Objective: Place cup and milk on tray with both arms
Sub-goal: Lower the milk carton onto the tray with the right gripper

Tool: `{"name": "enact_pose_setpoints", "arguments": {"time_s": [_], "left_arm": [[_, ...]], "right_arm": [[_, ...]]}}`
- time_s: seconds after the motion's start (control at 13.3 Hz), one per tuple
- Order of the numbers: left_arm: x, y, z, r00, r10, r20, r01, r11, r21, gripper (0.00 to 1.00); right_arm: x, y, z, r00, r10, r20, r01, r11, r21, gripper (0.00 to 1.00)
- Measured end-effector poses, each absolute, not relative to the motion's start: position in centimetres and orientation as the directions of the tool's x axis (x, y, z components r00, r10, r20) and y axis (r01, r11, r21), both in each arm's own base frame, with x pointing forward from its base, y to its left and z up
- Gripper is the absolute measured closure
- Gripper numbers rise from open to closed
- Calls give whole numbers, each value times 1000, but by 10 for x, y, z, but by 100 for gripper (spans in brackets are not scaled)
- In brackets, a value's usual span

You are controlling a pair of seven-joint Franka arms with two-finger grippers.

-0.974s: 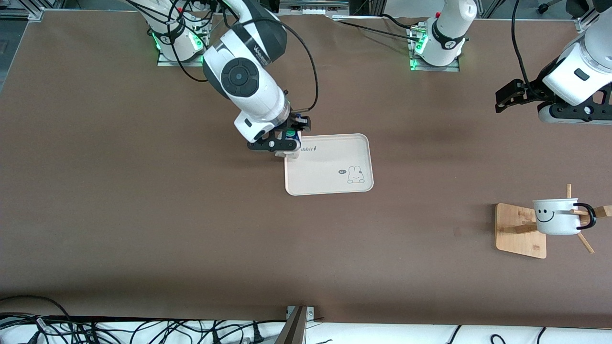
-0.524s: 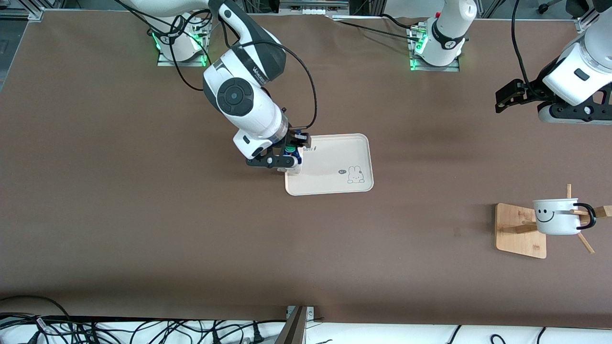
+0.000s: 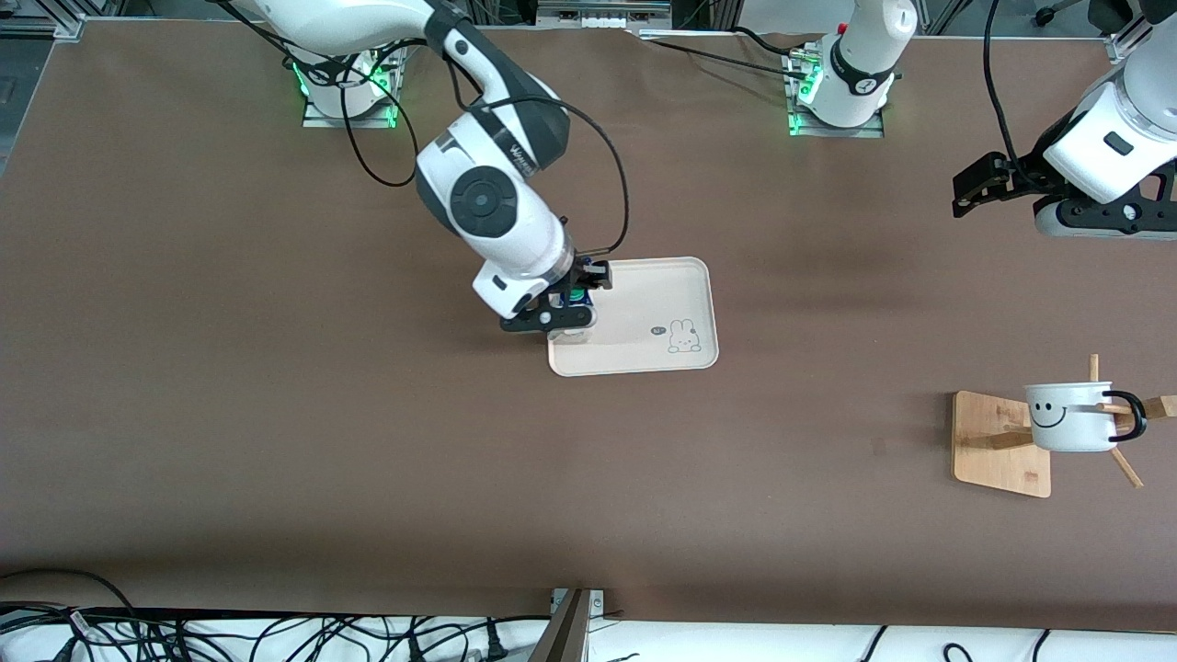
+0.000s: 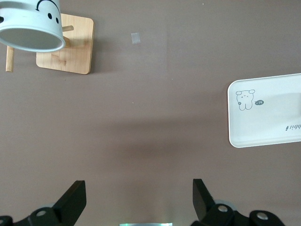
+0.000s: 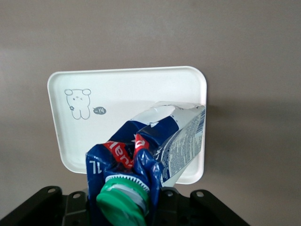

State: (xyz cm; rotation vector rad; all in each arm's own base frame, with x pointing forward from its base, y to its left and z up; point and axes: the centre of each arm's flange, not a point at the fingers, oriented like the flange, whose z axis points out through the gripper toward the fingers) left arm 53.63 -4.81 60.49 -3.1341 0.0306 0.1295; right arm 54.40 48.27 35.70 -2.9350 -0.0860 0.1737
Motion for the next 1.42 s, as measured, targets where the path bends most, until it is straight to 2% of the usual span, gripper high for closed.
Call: {"name": "enact_pose_setpoints", "arguments": {"time_s": [0.22, 0.6, 0.9, 1.42], "left_arm": [[536, -48, 605, 996, -19, -83, -20, -1000, -4, 0], [536, -48, 605, 996, -20, -83, -20, -1000, -4, 0], [536, -48, 605, 996, -20, -83, -20, -1000, -4, 0], [536, -48, 605, 996, -20, -83, -20, -1000, -4, 0]], "right_arm": [[531, 498, 348, 989, 108, -99, 90, -981, -173, 86], [529, 503, 346, 990, 114, -88, 97, -979, -177, 86], [517, 519, 322, 985, 138, -102, 120, -978, -170, 86], [517, 523, 316, 986, 142, -86, 125, -975, -182, 86]]}}
